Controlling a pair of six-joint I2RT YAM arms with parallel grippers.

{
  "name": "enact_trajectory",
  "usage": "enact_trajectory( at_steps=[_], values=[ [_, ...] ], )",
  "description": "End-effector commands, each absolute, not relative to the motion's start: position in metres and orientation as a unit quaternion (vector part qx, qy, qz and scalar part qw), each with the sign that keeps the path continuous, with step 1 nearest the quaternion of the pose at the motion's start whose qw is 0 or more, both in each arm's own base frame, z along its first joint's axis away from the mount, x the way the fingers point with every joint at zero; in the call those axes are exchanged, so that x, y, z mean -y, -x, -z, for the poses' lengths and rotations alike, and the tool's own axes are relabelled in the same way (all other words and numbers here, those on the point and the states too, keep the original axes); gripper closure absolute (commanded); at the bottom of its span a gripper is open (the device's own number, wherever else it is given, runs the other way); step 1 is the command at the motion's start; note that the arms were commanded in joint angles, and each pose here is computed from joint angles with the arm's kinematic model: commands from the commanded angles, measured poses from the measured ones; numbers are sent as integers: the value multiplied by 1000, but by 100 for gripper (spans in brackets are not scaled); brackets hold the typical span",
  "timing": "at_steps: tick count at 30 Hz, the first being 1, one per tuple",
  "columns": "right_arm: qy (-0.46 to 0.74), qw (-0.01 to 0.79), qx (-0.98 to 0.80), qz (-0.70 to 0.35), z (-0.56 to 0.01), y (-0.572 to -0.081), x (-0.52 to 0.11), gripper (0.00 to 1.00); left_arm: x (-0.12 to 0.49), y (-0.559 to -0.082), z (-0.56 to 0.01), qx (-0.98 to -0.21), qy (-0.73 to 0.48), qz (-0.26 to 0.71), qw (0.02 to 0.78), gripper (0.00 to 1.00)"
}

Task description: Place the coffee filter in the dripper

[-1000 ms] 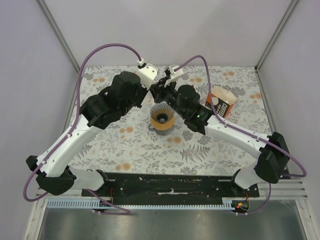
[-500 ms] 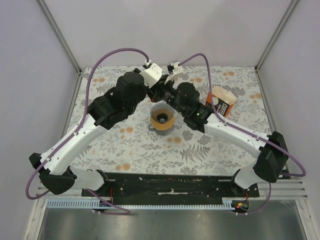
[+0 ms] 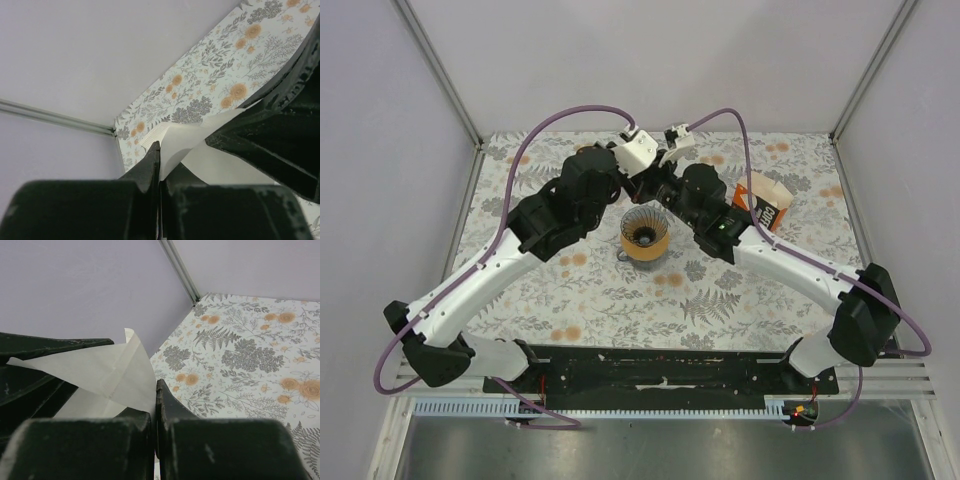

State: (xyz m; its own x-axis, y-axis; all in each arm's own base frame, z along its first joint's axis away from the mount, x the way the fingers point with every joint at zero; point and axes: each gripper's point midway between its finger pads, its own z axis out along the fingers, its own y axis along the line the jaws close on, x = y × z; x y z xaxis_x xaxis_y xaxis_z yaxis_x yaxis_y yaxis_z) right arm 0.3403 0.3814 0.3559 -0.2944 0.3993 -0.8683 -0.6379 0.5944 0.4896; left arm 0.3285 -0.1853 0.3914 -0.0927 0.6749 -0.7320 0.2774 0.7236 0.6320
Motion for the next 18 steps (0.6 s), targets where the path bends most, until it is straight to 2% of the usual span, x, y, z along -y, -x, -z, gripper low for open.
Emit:
enact_trajectory(
  at_steps=[1,7,10,11,18],
  values=[
    [50,609,-673,-416,-360,-353,-350,100,160,-331,-426,-701,-285,-211,619,98],
    [80,612,-643,-453,-376,-341,-360,100,170,-326,-417,-717,-291,-171,610,98],
    [92,609,-630,-473,-383,-336,-368,72,181,-320,-410,-730,-302,-129,600,98],
    [92,609,-626,-478,-386,-336,-369,67,185,-318,-409,-732,-306,-117,598,98],
    [88,592,-613,-516,-393,-334,-382,64,195,-314,-412,-745,-293,-76,595,98]
  ],
)
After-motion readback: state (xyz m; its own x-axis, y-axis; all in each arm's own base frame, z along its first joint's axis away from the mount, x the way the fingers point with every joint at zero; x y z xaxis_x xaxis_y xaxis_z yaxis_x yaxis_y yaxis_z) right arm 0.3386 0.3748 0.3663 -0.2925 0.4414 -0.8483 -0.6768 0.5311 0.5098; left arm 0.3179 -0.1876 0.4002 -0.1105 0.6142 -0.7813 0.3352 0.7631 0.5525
